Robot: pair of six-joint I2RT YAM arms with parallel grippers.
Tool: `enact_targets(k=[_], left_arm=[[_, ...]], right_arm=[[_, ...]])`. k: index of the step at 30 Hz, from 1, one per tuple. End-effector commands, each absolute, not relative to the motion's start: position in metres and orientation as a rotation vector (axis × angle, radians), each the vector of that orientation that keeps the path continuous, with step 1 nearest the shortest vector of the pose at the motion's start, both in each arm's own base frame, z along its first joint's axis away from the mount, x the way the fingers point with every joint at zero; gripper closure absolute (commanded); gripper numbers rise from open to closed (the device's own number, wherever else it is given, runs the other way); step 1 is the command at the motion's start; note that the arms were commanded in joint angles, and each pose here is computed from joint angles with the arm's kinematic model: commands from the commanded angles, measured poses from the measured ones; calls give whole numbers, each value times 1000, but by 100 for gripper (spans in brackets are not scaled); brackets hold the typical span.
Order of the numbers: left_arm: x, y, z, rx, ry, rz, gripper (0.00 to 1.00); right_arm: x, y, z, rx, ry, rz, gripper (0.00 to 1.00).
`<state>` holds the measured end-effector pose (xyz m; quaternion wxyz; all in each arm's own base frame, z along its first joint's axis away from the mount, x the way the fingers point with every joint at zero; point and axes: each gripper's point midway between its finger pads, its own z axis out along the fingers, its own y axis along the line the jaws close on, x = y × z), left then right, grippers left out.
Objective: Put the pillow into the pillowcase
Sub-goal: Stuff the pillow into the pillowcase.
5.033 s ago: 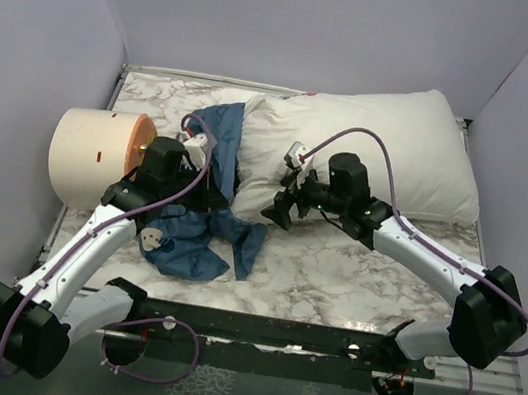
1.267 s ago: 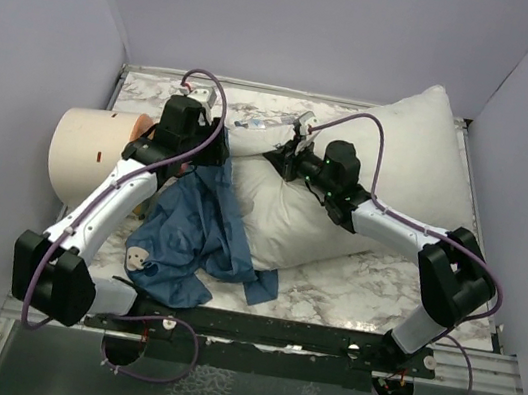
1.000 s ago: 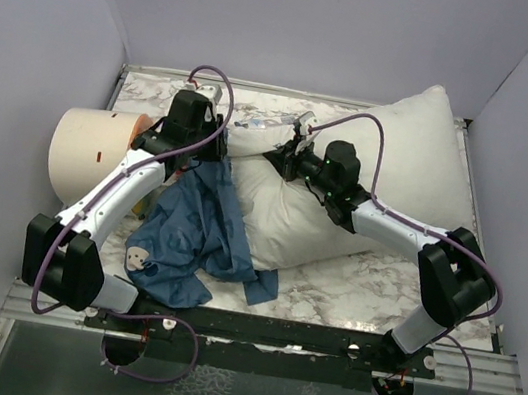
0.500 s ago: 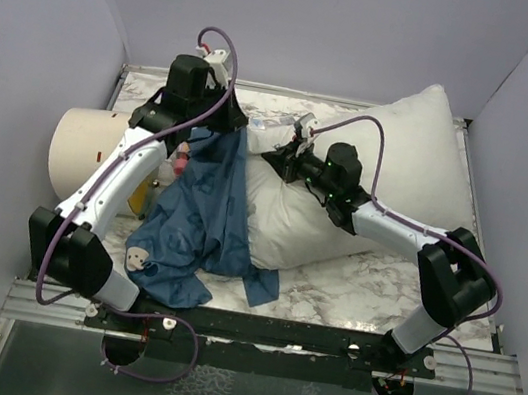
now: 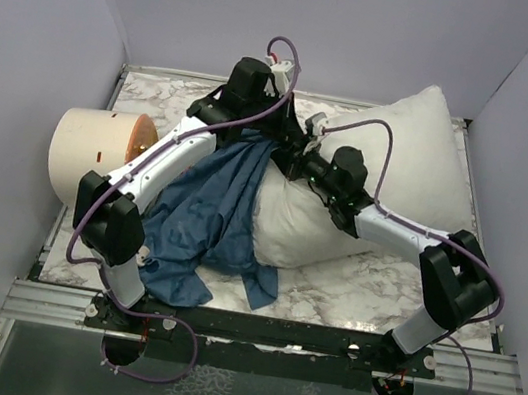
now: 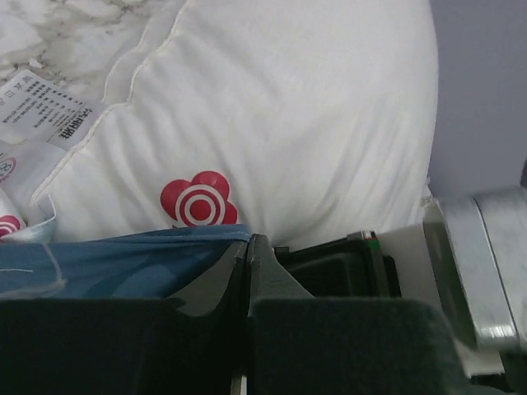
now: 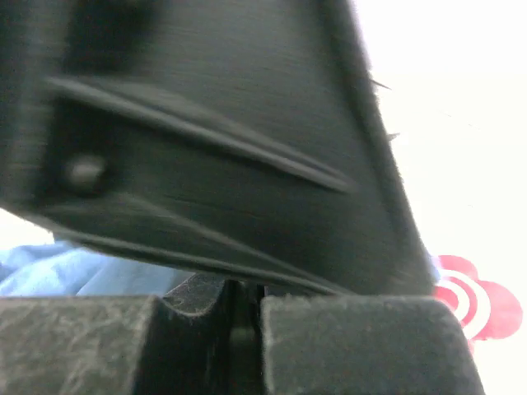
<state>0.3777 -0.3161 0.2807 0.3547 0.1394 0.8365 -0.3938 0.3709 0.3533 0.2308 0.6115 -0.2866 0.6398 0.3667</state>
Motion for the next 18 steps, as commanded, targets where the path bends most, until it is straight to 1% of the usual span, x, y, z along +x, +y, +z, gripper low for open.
enact_targets(k=[1, 3, 5, 6, 8, 9, 10, 13, 15, 16, 18], left_arm=[[337, -345, 365, 478, 1904, -1274, 100], [339, -345, 368, 475, 1886, -1271, 100], [349, -345, 356, 458, 1916, -1248, 100], [357, -345, 345, 439, 1941, -1239, 98], [375, -342, 322, 382, 1992, -1204, 76], [385, -338, 308, 349, 2024, -1171, 67], [392, -333, 301, 324, 2041, -1138, 62], [404, -312, 300, 284, 2041, -1022, 48], [402, -293, 315, 278, 2004, -939, 41], [399, -283, 321, 276, 1991, -898, 39], [387, -264, 330, 277, 1967, -837, 37]], right_arm=[[431, 290, 237, -290, 1541, 673, 99], [440, 276, 244, -263, 1513, 646, 99], [443, 277, 244, -299, 1505, 645, 99], [443, 280, 240, -331, 1510, 643, 96], [440, 286, 230, -384, 1526, 660, 81], [436, 288, 226, -411, 1527, 675, 73], [431, 290, 223, -437, 1528, 692, 65], [412, 290, 221, -514, 1518, 731, 46], [402, 286, 226, -552, 1513, 725, 33], [396, 284, 231, -571, 1507, 721, 28], [386, 280, 243, -608, 1490, 717, 23]])
